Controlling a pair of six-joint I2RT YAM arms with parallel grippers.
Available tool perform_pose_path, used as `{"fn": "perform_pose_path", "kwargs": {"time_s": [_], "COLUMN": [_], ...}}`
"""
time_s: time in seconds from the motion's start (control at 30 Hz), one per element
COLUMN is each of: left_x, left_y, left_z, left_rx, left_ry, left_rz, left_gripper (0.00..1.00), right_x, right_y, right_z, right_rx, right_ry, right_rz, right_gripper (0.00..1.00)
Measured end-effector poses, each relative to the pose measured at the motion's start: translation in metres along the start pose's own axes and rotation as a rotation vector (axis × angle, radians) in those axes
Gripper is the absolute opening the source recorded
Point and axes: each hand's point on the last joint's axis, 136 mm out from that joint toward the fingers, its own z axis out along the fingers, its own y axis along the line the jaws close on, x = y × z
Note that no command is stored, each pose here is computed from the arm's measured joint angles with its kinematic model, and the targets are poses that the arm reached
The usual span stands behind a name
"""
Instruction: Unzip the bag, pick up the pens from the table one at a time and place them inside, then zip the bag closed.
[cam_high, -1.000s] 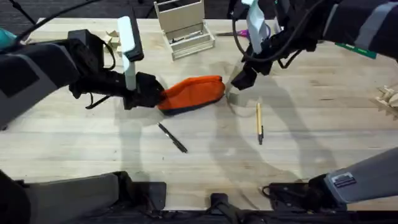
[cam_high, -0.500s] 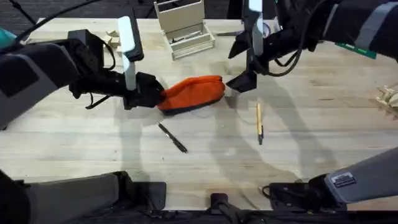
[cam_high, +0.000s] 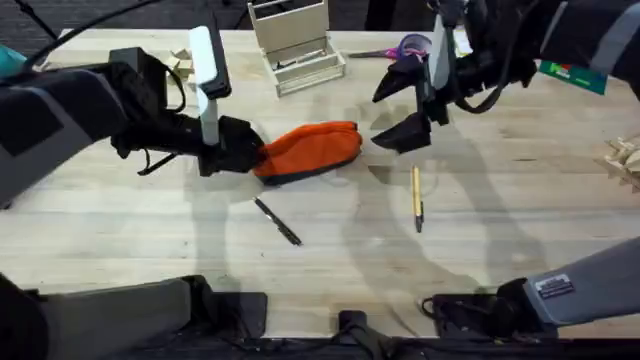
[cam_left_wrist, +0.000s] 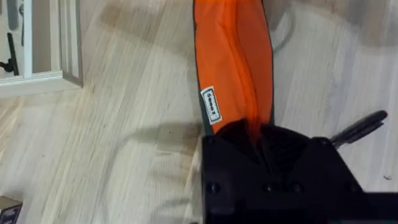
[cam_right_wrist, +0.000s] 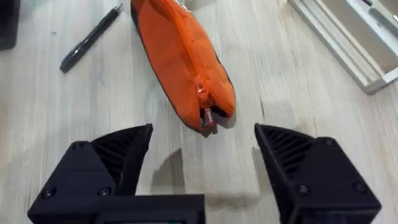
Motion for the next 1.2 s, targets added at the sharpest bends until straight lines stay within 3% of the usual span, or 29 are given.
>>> {"fn": "perform_pose_path", "kwargs": {"time_s": [0.63, 0.83, 1.07, 1.1, 1.2], "left_x": [0.0, 0.0, 0.0, 0.0, 0.0], "left_y": [0.0, 0.0, 0.0, 0.0, 0.0], "left_z": [0.0, 0.0, 0.0, 0.0, 0.0], "left_rx": [0.0, 0.0, 0.0, 0.0, 0.0], "left_ry": [0.0, 0.0, 0.0, 0.0, 0.0], "left_rz": [0.0, 0.0, 0.0, 0.0, 0.0], "left_gripper": [0.042, 0.042, 0.042, 0.042, 0.042], "right_x": [-0.01, -0.015, -0.013, -0.005, -0.006], "right_y": [0.014, 0.012, 0.011, 0.01, 0.009], "right_z": [0.017, 0.021, 0.034, 0.042, 0.042], "right_rx": [-0.043, -0.031, -0.044, -0.059, -0.057], "right_ry": [0.02, 0.014, 0.03, 0.044, 0.045], "right_rz": [-0.068, -0.108, -0.122, -0.115, -0.118], "right_gripper": [0.997, 0.935, 0.936, 0.831, 0.767]}}
